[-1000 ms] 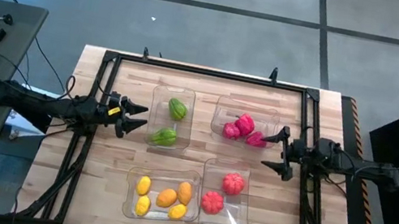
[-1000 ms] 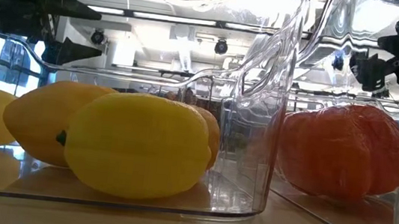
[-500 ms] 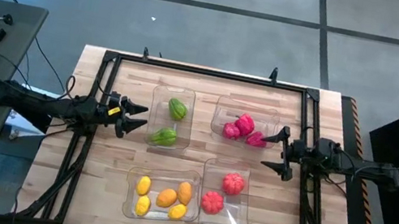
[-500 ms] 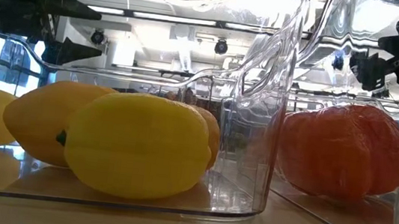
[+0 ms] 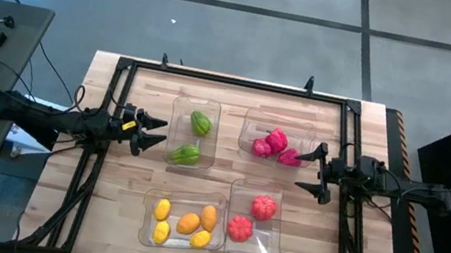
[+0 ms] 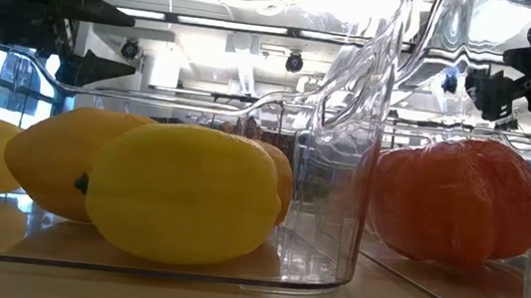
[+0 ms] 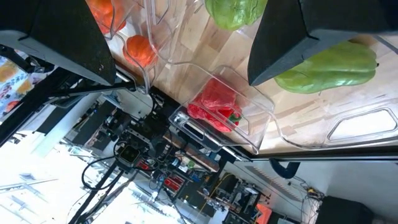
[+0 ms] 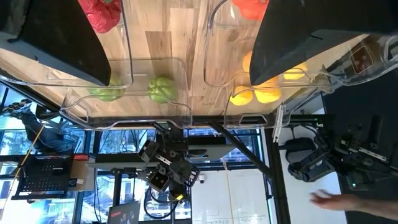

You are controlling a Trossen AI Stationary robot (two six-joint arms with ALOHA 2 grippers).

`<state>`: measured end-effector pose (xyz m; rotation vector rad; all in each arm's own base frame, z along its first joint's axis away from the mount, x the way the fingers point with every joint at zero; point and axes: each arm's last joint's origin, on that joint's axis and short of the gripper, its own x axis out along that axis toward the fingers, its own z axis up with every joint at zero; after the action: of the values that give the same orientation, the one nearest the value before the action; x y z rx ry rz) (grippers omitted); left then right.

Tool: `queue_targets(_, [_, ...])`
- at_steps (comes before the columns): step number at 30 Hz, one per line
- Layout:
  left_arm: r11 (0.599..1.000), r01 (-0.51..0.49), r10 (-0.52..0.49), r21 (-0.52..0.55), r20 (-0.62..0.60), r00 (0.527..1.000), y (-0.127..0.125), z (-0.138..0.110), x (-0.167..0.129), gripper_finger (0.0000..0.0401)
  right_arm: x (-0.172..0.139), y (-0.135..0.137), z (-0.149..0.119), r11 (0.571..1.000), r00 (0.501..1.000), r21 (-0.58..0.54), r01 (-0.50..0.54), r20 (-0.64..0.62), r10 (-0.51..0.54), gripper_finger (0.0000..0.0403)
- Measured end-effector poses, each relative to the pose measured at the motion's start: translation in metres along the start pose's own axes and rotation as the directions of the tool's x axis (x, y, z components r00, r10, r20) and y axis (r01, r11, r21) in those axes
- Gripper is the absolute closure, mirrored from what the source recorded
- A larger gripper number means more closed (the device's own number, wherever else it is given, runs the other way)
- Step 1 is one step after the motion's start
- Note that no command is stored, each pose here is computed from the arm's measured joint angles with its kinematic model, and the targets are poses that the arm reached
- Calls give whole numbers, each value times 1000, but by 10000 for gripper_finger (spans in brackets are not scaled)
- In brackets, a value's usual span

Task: Sort produce into baskets
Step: Return to Home Position

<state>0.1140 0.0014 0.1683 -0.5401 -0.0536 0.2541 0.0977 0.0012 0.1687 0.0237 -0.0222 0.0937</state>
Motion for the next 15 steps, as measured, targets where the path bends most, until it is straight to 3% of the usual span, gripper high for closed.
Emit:
queue_targets(11, [1000, 1, -1, -1, 1, 1000, 0, 0, -2, 50, 0, 0, 0, 1000, 1000, 0, 0, 0, 0, 27])
queue_targets(15, [999, 32, -31, -11, 53, 998, 0, 6, -9, 50, 0, 0, 0, 1000, 1000, 0, 0, 0, 0, 27])
